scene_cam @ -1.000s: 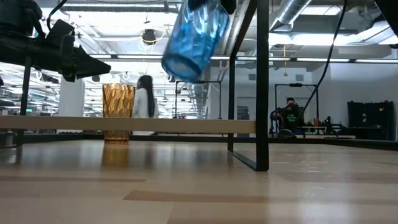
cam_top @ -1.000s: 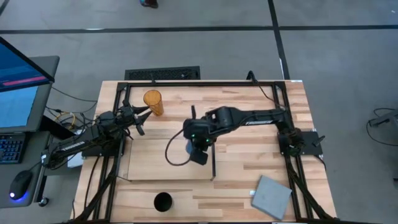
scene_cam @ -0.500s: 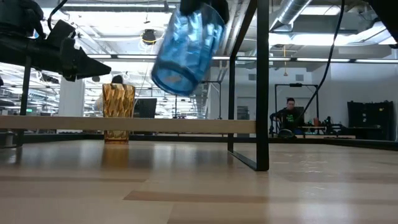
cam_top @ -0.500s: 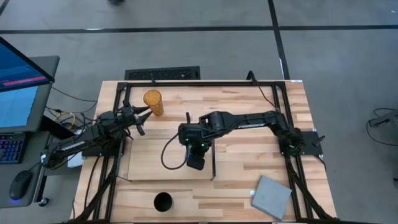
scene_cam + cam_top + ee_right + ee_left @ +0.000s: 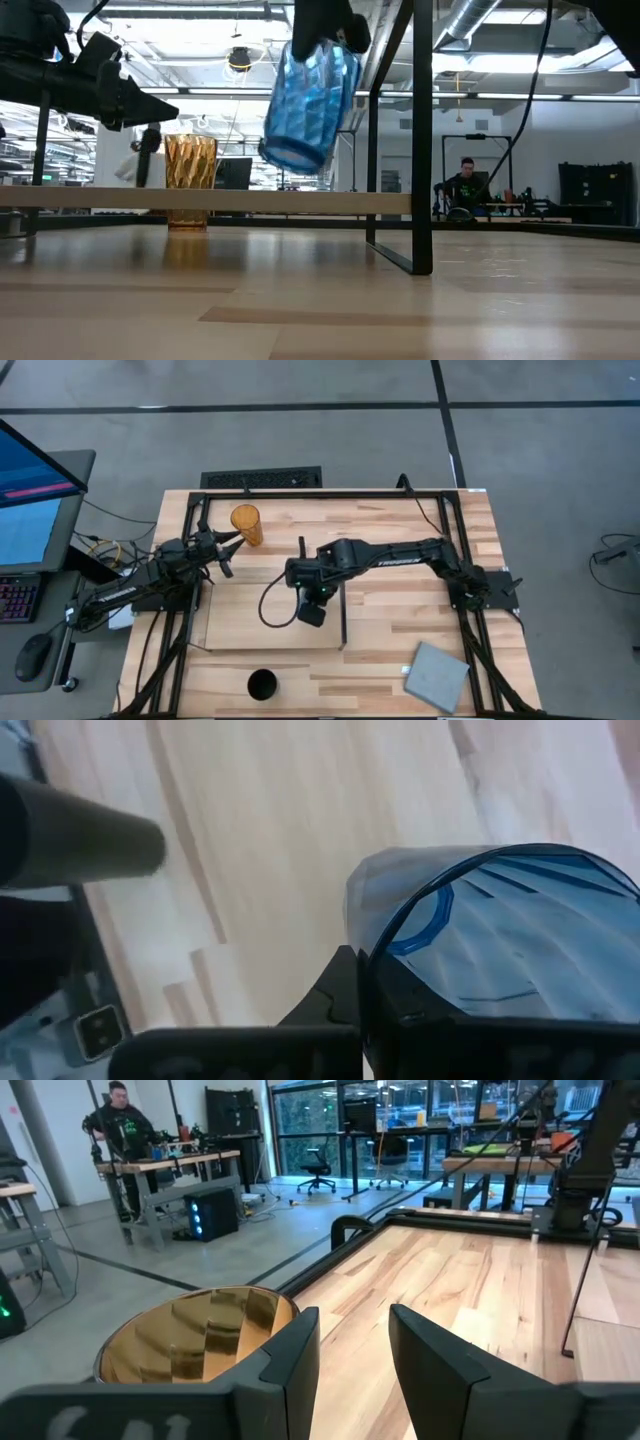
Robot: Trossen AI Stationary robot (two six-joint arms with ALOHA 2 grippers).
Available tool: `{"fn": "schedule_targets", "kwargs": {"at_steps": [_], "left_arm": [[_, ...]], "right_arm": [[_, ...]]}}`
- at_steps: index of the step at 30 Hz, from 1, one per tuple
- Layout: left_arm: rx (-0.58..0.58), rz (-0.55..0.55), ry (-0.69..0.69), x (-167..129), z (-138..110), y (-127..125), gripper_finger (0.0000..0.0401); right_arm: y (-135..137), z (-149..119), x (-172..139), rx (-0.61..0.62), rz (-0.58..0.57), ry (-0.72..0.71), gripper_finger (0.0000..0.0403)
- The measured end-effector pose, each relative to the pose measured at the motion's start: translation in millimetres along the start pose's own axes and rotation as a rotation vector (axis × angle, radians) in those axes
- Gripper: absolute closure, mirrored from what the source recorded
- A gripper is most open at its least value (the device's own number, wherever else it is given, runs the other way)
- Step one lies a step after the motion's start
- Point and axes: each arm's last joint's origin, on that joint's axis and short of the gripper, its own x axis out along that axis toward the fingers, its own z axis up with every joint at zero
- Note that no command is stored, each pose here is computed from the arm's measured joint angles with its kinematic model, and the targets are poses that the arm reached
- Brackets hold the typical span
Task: Stack small to large cups/mugs on shelf
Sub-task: Put the blue cup on the shelf
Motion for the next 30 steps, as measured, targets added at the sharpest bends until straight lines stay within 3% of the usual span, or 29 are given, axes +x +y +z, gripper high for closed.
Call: {"fn": "schedule_targets", "kwargs": {"at_steps": [7, 23, 30], "left_arm": [[-0.003, 0.0, 0.0, 0, 0, 0, 0.0287], [-0.005, -0.001, 0.0, 0, 0, 0, 0.0287], [-0.004, -0.002, 0.0, 0, 0, 0, 0.0287]], "right_arm": [[18, -8, 2, 0.032, -0.039, -0.019, 0.0393], [23, -13, 5, 0.071, -0.056, -0.01, 0.0393], [29, -9, 31, 0.041, -0.034, 0.021, 0.0393]]}}
